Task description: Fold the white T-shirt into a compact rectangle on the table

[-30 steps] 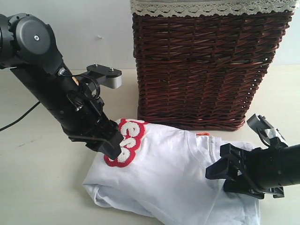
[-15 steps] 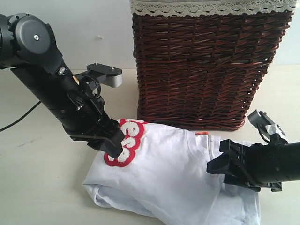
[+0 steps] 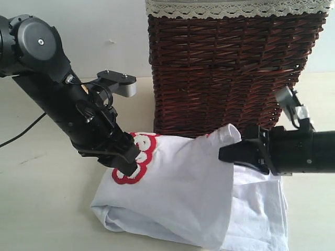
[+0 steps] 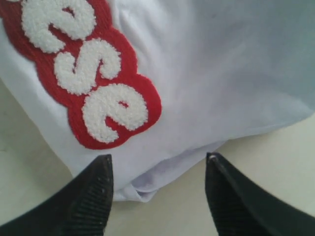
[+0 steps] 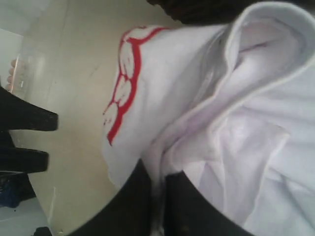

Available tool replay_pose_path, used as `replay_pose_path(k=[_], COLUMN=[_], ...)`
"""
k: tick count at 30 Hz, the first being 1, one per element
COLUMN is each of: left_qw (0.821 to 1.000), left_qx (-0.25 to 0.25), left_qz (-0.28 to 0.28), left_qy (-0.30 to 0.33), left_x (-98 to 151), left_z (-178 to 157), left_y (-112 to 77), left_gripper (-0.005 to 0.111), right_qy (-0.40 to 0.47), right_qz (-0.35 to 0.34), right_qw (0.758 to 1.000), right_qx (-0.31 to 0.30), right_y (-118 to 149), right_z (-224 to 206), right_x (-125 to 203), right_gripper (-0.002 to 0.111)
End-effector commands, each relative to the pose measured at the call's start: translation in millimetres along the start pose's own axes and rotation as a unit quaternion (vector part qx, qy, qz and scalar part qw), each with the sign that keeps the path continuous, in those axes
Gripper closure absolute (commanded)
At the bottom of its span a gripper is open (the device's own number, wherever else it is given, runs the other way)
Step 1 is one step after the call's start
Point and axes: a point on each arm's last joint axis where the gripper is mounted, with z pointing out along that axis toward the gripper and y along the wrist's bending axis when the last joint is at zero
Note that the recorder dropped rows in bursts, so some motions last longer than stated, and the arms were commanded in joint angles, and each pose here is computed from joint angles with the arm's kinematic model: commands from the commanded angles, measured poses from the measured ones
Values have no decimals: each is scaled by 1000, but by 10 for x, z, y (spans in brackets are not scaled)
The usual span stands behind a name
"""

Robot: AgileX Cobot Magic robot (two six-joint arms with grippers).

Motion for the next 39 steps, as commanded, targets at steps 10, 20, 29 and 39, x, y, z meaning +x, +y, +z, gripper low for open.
replay_pose_path(k=[10, 20, 29, 39], left_qw=[999, 982, 989, 992], left_qx=[-7, 131, 135, 109], left_qz=[-5, -20, -7, -43], left_qy=[54, 131, 63, 52], left_x=[27, 201, 121, 84], left_z=[352, 344, 596, 1027], left_y=[136, -169, -417, -319], left_gripper=[52, 62, 72, 72], right_qy=[-101, -106, -105, -115], right_qz=[-80, -93, -88, -87], right_qw=[990, 987, 988, 989], right_qx=[58, 71, 71, 45], right_y=[667, 788, 771, 854], right_z=[-589, -654, -640, -651], right_x=[-113, -259, -263, -317], right_gripper=[108, 108, 108, 108])
